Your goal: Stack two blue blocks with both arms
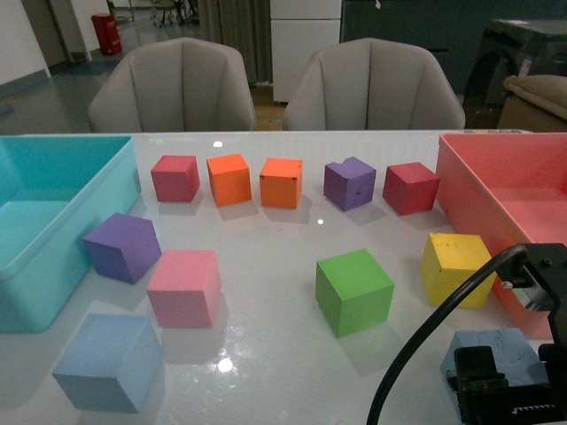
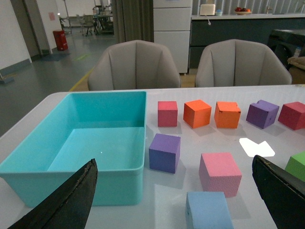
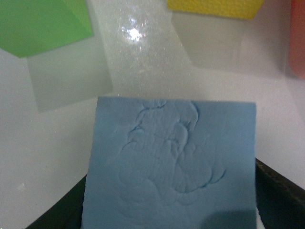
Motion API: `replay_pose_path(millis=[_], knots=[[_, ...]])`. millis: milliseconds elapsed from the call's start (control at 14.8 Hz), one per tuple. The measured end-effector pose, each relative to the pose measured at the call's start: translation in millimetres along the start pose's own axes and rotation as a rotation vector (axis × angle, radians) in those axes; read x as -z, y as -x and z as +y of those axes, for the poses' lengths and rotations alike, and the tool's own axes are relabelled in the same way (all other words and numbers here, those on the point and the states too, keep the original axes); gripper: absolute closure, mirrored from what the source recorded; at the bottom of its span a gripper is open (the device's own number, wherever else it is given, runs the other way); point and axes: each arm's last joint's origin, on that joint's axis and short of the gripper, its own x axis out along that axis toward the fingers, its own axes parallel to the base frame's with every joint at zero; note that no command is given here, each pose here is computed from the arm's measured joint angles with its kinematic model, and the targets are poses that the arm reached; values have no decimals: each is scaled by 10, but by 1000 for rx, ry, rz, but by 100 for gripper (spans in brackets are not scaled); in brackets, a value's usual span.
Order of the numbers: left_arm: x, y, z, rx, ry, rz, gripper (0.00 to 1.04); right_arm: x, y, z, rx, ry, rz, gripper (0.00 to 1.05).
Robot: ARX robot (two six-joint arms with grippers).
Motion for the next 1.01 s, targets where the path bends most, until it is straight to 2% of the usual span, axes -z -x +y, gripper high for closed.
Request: replay_pose_path(millis=[135, 202, 404, 607, 1011], knots=[[0, 0, 0, 0, 0, 0, 7, 58, 69, -10, 2, -1, 8, 38], [0, 0, 0, 0, 0, 0, 7, -79, 303, -31, 5, -5, -62, 53], [0, 0, 0, 0, 0, 0, 7, -324, 607, 69, -26, 14, -148, 55], [0, 0, 0, 0, 0, 0, 7, -939, 580, 357, -79, 62, -252, 55], [0, 0, 0, 0, 0, 0, 7, -1961, -399, 950, -157, 148, -180, 56]])
